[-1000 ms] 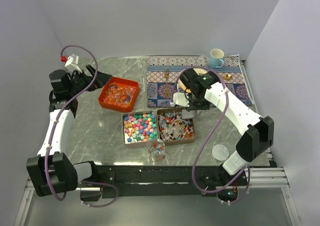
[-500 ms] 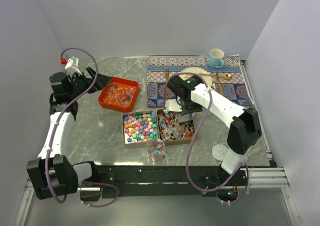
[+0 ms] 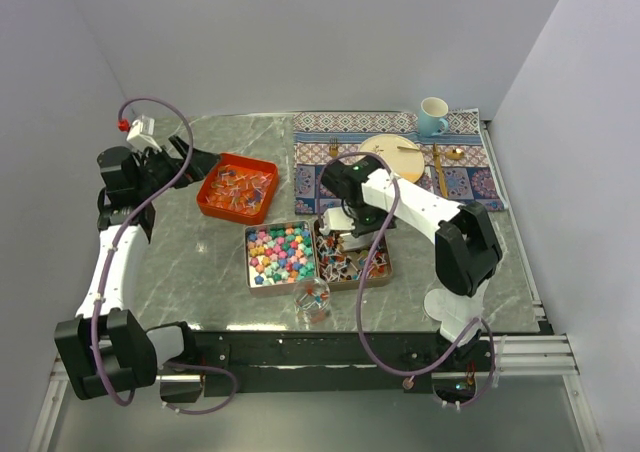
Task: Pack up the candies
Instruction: Scoop the fake candies from the storage box.
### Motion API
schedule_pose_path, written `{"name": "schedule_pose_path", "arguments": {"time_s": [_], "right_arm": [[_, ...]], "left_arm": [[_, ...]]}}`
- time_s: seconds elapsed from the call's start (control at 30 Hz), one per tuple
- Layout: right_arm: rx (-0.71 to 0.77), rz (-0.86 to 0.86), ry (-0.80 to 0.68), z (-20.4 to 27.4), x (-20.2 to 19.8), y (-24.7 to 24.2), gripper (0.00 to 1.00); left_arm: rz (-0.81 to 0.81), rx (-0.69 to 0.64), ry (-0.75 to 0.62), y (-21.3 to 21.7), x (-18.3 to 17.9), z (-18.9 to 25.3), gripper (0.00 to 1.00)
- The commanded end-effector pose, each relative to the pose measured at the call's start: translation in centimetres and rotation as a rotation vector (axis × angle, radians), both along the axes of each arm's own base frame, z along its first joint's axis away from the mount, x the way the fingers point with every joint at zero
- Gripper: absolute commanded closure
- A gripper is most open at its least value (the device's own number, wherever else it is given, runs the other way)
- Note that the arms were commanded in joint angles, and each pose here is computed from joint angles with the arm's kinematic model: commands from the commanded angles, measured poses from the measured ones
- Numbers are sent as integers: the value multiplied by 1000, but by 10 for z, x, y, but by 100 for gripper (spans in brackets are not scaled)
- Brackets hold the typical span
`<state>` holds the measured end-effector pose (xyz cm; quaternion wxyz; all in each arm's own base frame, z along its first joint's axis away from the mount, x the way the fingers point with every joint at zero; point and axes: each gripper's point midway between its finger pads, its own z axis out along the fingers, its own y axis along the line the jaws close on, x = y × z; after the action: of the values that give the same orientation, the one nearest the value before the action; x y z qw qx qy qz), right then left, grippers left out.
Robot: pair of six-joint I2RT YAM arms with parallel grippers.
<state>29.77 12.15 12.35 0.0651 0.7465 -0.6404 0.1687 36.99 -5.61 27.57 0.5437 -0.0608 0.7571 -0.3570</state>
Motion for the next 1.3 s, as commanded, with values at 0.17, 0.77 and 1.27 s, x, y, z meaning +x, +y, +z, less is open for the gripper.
{"name": "schedule_pose_path", "arguments": {"time_s": [0.17, 0.77, 1.27], "right_arm": [[13, 117, 55, -26, -3, 6, 100], [373, -22, -53, -60, 13, 52, 100], [650, -56, -145, -55, 28, 73, 100]], "left_arm": [[18, 51, -13, 9, 4, -2, 4], [25, 97, 54, 20, 20, -21, 3], [14, 206, 76, 30, 30, -24, 4]]}}
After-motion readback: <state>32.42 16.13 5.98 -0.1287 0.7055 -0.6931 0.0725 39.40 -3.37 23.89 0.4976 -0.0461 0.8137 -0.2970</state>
